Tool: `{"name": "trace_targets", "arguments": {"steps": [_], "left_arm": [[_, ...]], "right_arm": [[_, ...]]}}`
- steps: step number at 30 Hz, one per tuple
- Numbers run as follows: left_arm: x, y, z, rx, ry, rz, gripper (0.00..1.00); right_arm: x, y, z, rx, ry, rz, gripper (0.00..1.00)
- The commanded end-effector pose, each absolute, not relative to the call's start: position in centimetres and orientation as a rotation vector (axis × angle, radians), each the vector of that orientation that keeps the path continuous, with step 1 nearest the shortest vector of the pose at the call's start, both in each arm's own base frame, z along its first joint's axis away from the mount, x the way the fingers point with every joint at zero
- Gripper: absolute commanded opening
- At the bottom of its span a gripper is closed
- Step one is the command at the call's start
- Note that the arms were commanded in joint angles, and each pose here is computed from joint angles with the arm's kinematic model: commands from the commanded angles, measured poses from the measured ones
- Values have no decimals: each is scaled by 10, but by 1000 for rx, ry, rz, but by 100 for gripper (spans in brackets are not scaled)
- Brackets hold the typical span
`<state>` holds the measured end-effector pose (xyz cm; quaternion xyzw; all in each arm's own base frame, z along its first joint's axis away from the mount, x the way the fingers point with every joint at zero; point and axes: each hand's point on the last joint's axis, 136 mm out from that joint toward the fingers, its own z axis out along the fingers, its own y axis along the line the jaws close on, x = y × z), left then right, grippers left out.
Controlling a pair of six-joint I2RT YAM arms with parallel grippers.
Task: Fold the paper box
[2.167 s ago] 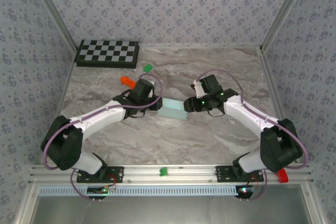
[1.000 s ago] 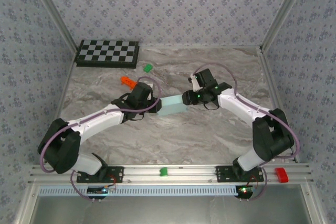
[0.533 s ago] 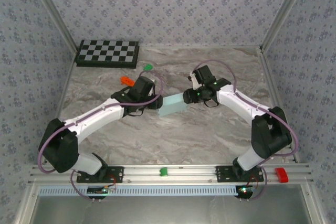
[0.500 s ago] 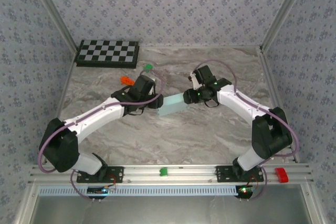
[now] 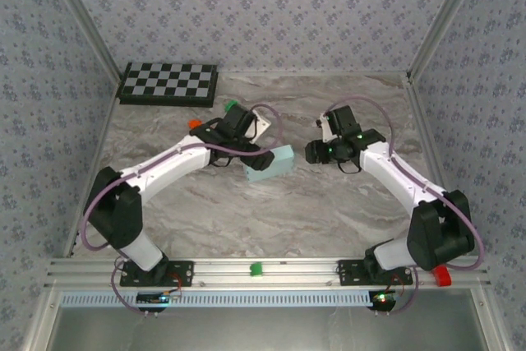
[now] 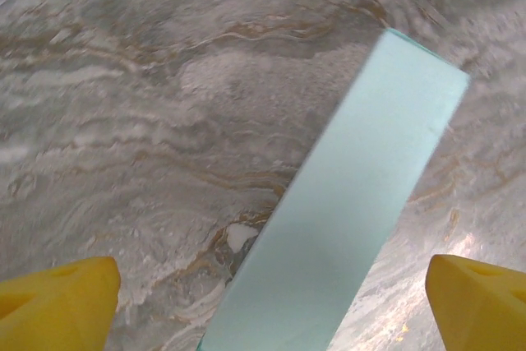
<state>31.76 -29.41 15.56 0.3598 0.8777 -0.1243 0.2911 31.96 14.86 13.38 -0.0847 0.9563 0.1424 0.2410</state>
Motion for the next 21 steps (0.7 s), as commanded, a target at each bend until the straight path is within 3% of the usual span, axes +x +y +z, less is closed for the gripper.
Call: {"name": "trace_targets", "arguments": {"steps": [1, 11, 16, 21], "left_arm": [[305, -309, 151, 1240, 2278, -337, 96], [316, -318, 122, 1397, 2328, -187, 89], [319, -318, 114, 1416, 2341, -137, 80], [321, -317, 107, 1436, 2341, -83, 60]], "right_arm": [[308, 138, 130, -207, 2643, 382, 53], [307, 126, 125, -165, 2653, 371, 53], [307, 124, 122, -158, 2654, 370, 53], [306, 122, 118, -147, 2662, 369, 53]]}}
